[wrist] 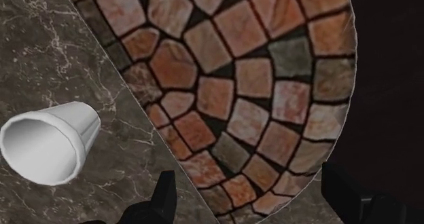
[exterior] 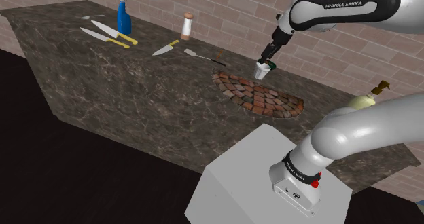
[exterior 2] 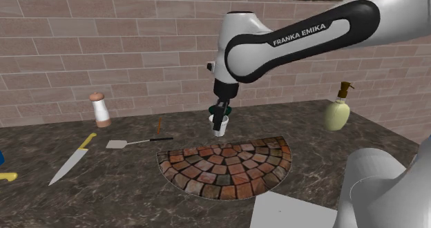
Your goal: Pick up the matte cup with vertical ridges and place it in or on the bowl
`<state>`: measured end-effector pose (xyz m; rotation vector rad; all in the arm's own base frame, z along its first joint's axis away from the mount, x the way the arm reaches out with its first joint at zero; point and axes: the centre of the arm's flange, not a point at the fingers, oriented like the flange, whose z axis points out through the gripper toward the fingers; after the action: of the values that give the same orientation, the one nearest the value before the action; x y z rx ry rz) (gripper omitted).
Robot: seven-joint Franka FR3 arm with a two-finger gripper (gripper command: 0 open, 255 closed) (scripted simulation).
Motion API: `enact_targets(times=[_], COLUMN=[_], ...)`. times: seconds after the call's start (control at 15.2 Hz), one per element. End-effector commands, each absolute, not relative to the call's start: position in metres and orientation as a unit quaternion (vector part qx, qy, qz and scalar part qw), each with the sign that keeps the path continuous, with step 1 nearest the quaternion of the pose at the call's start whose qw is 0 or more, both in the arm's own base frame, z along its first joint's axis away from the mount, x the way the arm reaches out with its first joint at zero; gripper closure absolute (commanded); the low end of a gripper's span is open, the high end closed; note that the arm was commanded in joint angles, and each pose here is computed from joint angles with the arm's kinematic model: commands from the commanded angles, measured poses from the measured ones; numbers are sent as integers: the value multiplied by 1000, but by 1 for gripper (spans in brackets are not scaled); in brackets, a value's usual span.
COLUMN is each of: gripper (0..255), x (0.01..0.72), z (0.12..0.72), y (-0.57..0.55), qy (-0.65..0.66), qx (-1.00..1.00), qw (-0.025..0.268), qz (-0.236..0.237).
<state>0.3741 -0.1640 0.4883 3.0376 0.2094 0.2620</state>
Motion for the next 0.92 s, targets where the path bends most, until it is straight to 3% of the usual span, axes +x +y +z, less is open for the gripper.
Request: enact_targets(times=[0.0, 0.86], gripper=[0, 0], x=[382, 435], z=[474, 391], y=[-183, -310], qy=[77, 130], qx=[992, 983], qw=[52, 106], qz=[85, 78])
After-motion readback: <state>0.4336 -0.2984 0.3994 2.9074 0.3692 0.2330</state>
